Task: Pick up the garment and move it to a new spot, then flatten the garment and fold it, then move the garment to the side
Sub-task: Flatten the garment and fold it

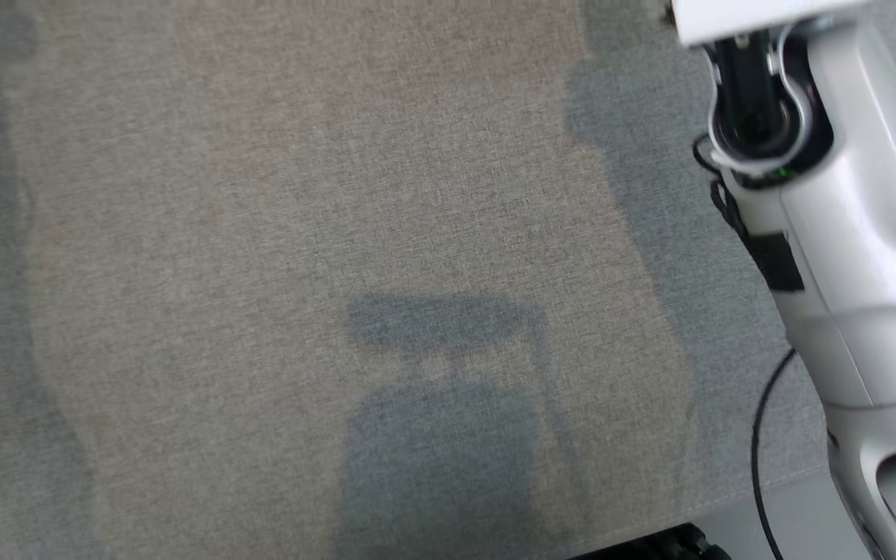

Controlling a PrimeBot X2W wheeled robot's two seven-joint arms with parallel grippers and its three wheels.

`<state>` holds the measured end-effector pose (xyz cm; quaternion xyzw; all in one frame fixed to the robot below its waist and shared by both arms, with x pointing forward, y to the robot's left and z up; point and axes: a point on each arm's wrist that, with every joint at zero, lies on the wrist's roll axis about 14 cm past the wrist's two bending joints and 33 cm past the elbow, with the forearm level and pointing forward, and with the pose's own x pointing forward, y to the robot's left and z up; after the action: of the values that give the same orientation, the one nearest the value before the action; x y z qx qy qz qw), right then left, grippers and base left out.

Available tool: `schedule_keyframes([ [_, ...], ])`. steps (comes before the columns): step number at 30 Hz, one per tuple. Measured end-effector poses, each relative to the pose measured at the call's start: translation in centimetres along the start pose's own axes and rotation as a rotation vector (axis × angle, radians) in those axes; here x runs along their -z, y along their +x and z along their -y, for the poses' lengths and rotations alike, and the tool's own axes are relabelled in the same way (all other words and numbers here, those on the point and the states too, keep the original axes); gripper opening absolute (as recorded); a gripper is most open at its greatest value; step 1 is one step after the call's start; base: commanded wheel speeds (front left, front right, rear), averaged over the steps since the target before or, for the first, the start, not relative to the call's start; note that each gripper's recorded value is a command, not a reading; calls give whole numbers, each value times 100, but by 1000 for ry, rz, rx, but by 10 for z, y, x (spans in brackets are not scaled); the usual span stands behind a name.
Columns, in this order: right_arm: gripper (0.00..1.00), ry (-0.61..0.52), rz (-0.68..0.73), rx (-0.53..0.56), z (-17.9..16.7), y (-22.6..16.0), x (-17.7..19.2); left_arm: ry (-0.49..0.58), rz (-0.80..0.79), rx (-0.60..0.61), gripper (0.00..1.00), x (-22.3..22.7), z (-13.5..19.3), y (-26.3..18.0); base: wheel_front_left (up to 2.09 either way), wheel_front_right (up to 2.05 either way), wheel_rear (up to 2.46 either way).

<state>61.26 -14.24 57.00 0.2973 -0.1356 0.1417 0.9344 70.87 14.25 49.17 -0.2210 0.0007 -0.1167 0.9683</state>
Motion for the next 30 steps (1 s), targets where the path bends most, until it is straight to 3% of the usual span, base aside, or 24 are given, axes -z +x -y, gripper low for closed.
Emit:
schedule_keyframes([
  [8, 0, 32, -41, 71, 3, -67, -2, -49, -34, 45, 0, -1, 14, -66, 0, 0, 0],
  [12, 0, 78, -62, 124, 0, -106, 0, -24, -83, 62, 0, 9, 19, -113, 0, 0, 0],
  [23, 0, 183, -87, 315, 0, -212, 1, -73, -143, -65, 0, 29, 18, -243, 0, 0, 0],
  [30, 0, 191, -138, 308, -23, -249, 0, -91, -154, -122, 0, 37, 27, -306, 0, 0, 0],
])
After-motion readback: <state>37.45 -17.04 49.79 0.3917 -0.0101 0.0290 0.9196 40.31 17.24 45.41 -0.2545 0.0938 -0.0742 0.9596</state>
